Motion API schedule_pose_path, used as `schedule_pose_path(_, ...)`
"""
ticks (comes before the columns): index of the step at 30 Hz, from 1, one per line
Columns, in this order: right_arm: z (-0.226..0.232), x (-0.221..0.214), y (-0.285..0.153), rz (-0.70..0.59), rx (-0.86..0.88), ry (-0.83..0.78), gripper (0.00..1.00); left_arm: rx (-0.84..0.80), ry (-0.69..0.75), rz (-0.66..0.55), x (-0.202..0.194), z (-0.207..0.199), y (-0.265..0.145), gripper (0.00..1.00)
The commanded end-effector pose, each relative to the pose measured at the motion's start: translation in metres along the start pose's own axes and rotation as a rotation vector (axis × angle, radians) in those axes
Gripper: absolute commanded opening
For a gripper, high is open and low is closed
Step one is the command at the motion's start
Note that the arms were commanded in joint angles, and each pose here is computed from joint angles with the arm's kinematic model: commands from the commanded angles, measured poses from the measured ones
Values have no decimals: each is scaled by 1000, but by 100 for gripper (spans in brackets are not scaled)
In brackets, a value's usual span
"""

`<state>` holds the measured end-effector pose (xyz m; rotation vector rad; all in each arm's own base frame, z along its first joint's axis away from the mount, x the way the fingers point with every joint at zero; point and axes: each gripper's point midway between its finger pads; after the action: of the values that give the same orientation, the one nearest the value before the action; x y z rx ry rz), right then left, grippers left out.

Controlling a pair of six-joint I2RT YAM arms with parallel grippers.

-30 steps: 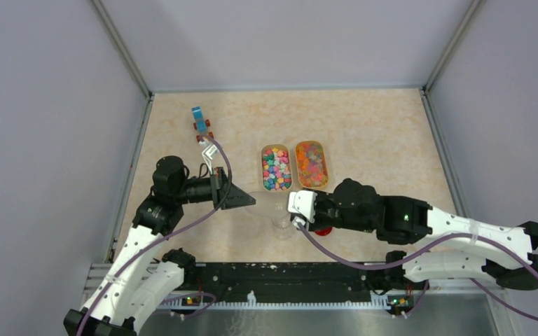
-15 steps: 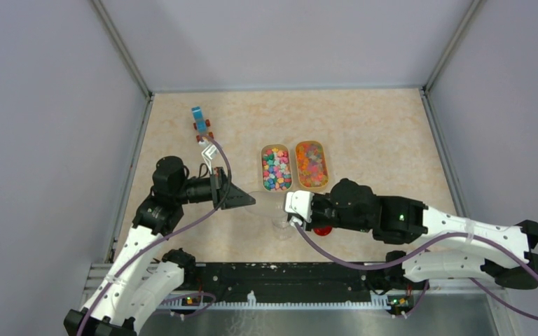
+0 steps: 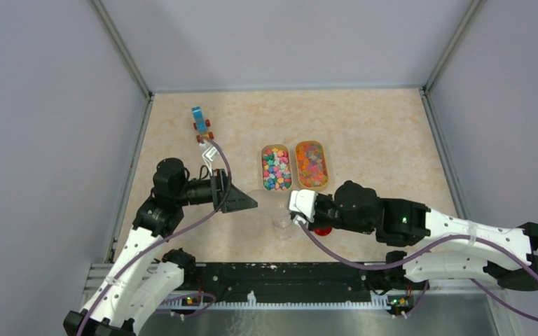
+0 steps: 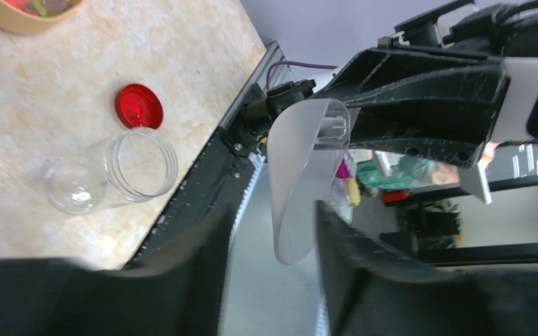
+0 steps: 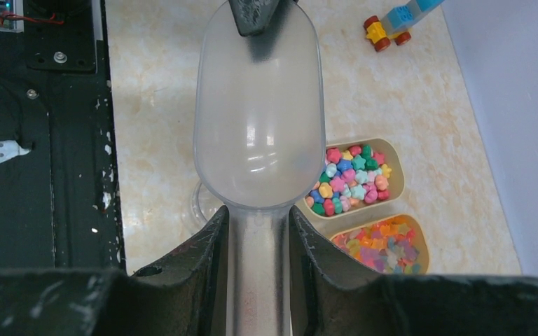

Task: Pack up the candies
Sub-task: Adjust the spatula, then scoop the fake candies from the storage box.

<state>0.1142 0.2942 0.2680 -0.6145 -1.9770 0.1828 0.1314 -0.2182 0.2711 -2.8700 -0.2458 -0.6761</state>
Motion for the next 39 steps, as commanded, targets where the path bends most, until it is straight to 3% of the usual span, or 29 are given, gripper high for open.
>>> schedule_pose_path(1,-14,5,-8,0,-86,59,0,15,104,-52,12,-9,-3,73)
schedule_pose_path(3,-18,-3,-9,47,-114,74,0,55,137,-75,18,-8,-5,88)
schedule_pose_path(7,-27,-17,-11,137,-164,129,0,135,202,-136,33,-7,-10,99)
schedule_pose_path(25,-71,-105,-32,563,-319,607,0,304,414,-242,47,29,-24,99)
schedule_pose_path(39,-69,-170,-45,869,-350,906,0,328,393,-197,28,53,-23,99)
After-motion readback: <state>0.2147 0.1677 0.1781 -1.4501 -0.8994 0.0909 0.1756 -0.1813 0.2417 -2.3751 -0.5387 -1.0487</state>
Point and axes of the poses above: each gripper's point midway between its finger pads, its own y axis out along the fingers, its own z axis along the line the jaws close on, x = y × z, and after that the axes turned 5 degrees about -y, right-handed
